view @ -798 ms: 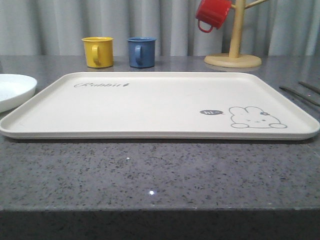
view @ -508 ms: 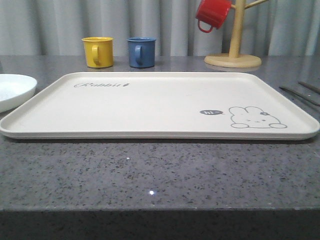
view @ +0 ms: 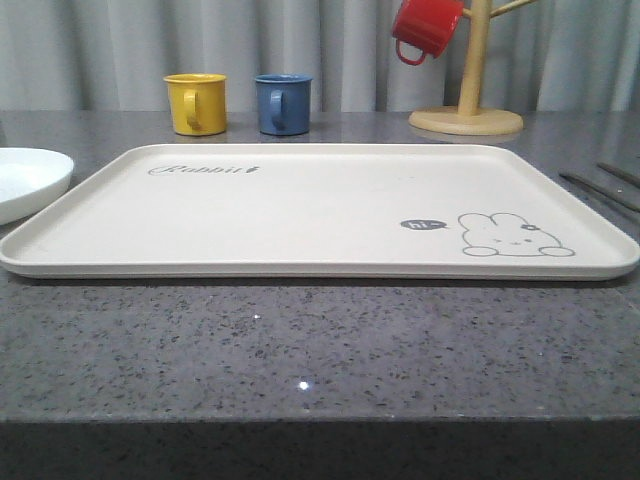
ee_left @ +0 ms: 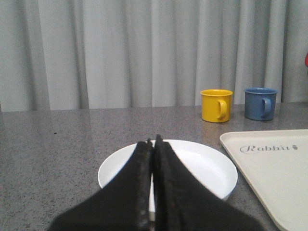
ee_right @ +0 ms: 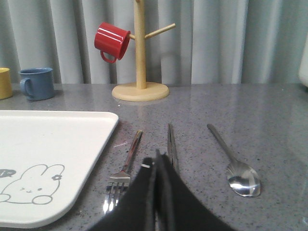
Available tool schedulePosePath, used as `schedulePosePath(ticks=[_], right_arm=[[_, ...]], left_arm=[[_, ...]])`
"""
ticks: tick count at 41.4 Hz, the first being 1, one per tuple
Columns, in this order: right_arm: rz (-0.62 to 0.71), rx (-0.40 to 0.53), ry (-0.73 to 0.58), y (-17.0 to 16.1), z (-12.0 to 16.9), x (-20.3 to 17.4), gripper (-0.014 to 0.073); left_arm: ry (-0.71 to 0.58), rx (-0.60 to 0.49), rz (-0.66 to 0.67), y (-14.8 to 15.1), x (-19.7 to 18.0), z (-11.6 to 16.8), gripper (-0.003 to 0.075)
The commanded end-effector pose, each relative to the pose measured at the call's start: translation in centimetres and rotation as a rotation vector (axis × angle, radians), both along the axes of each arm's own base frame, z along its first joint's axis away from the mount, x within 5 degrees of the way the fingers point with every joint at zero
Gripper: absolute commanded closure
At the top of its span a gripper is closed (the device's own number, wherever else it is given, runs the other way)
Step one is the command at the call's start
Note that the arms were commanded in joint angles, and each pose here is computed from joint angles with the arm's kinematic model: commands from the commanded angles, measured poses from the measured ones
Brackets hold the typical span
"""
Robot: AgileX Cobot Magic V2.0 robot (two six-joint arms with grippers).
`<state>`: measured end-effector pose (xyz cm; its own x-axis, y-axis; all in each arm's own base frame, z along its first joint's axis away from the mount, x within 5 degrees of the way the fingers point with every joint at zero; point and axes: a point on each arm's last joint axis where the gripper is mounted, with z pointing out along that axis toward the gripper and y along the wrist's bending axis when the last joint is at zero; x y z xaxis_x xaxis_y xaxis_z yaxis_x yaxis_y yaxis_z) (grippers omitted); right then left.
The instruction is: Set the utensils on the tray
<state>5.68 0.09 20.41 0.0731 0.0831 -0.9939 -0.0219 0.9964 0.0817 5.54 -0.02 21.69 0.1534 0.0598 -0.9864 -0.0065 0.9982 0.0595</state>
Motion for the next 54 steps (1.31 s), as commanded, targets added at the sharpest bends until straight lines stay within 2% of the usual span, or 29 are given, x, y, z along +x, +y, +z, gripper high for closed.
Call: schedulePosePath(ticks=[1,8,16,22,26,31,37,54], right_arm=[[-0.001,-0.009,-0.145,0.0,2.3,-0.5,0.0666],[-0.002,-0.008,-0.173,0.0,6.1,-1.6,0.0666],[-0.003,-0.008,-0.131,-0.1,11.1,-3.2,0.0666],[-0.003,-0.01,0.012,-0.1,13.7,-2.5,0.0666],[-0.003,-0.012,0.128,-0.1,14.8,-1.4,0.0666],[-0.004,-0.016,0.29,0.0,14.6,0.6,0.0666],[-0.003,-0.018,0.423,0.0,13.5,2.7,0.0666],[-0.001,-0.023,0.555,0.1,12.2,5.6,0.065]], left_arm=[[-0.162,-0.016,-0.004,0.0,-0.7,2.2,0.0738],[-0.191,-0.016,-0.004,0.0,-1.6,5.6,0.0738],[-0.127,-0.016,-0.003,0.0,-2.5,10.8,0.0738],[-0.022,-0.016,-0.002,0.0,-2.3,14.5,0.0738],[0.085,-0.016,-0.002,0.0,-1.3,15.9,0.0738],[0.222,-0.015,-0.001,0.0,0.7,15.9,0.0738],[0.326,-0.015,0.0,0.0,2.8,14.9,0.0738],[0.486,-0.015,0.002,0.0,6.5,13.3,0.0738]])
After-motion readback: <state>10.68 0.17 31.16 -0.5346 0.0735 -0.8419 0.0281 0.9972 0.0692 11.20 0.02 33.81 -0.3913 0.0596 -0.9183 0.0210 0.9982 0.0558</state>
